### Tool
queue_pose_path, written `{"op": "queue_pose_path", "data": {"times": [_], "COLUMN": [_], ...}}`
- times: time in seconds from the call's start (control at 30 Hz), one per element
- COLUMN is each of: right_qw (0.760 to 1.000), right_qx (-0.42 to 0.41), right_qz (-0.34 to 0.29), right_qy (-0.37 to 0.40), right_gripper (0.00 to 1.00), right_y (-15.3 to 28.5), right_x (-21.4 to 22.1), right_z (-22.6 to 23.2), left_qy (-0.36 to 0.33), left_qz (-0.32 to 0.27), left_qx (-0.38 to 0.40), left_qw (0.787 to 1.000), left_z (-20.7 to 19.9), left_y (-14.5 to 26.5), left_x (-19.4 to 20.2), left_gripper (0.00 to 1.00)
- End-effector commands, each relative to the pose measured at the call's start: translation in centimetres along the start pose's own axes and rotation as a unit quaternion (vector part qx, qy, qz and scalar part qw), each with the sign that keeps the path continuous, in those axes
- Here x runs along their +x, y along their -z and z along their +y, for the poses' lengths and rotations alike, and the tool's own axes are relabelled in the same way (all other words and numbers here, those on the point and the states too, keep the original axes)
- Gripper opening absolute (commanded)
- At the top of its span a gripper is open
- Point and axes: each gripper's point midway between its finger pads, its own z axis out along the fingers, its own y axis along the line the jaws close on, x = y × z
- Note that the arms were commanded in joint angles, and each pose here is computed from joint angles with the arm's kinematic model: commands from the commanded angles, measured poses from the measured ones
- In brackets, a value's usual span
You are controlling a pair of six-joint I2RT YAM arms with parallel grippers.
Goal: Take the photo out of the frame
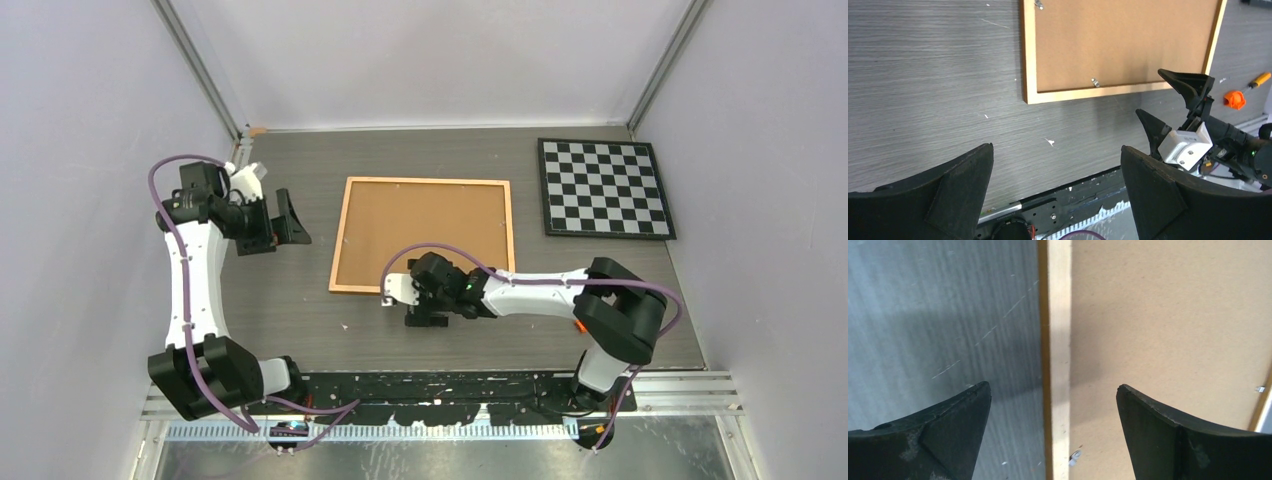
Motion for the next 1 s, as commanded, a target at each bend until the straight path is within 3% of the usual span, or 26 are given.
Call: {"op": "queue_pose_path", "data": {"times": [0.0, 0.17, 0.3, 0.4, 0.5, 0.73, 0.83, 0.97], "right_qw": [0.997, 0.985, 0.967, 0.957, 0.931, 0.888, 0.869, 0.862], "right_qx": [-0.038, -0.051, -0.065, -0.094, -0.105, -0.092, -0.128, -0.140], "right_qz": [-0.026, -0.050, -0.031, 0.026, 0.073, 0.170, 0.203, 0.232], "right_qy": [-0.055, -0.159, -0.246, -0.273, -0.342, -0.417, -0.433, -0.428], "right_gripper": [1.00, 1.00, 1.00, 1.00, 1.00, 1.00, 1.00, 1.00], "right_y": [3.2, 6.8, 10.2, 13.0, 16.5, 22.0, 23.8, 26.2], "right_x": [-3.1, -6.1, -5.0, -0.6, 5.0, 14.0, 17.1, 21.6], "right_z": [-0.2, -4.4, -8.7, -10.1, -11.2, -8.2, -5.5, -4.1], "left_qy": [-0.042, -0.086, -0.135, -0.170, -0.205, -0.276, -0.284, -0.310], "left_qz": [0.005, -0.023, -0.044, -0.041, -0.014, 0.059, 0.089, 0.118], "left_qx": [0.050, 0.054, 0.048, 0.056, 0.048, 0.065, 0.083, 0.116], "left_qw": [0.998, 0.995, 0.989, 0.983, 0.977, 0.957, 0.951, 0.936], "left_z": [-1.5, -1.9, -1.9, -2.2, -2.2, -3.7, -4.7, -6.9], "left_y": [0.6, 1.4, 2.0, 1.9, 1.0, -2.6, -3.8, -5.3], "left_x": [-0.2, -1.7, -2.8, -2.7, -2.1, 0.0, 0.5, 1.0], "left_gripper": [1.00, 1.00, 1.00, 1.00, 1.00, 1.00, 1.00, 1.00]}}
